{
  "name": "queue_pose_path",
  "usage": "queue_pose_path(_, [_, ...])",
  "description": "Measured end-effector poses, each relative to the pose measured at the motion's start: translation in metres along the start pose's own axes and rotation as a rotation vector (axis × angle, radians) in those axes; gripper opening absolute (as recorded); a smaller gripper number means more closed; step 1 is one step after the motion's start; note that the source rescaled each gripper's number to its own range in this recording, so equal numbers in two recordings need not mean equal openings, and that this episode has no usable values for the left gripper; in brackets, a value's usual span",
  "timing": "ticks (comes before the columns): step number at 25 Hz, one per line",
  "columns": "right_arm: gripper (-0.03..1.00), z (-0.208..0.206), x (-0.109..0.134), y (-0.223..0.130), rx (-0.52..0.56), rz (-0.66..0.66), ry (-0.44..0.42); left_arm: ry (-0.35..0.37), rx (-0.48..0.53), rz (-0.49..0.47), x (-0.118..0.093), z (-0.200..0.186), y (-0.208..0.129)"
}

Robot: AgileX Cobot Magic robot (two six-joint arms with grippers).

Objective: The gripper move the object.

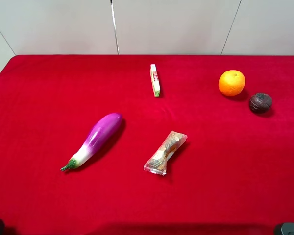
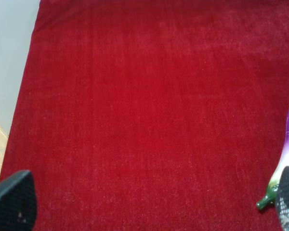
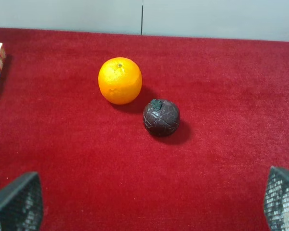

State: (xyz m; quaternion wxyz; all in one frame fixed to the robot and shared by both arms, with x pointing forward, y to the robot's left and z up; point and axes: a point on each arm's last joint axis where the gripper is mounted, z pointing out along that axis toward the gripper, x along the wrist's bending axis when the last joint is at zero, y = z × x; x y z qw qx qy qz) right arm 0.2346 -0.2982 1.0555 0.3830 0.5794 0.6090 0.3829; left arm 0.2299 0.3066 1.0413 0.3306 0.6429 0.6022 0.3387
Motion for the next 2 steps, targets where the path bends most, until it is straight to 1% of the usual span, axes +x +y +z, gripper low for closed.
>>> queue_pose_path(2, [0.99,0.0000,0.0000,0.0000,0.000,0.000,0.000,0.000,0.000,0.000,0.0000,0.0000,0.0000])
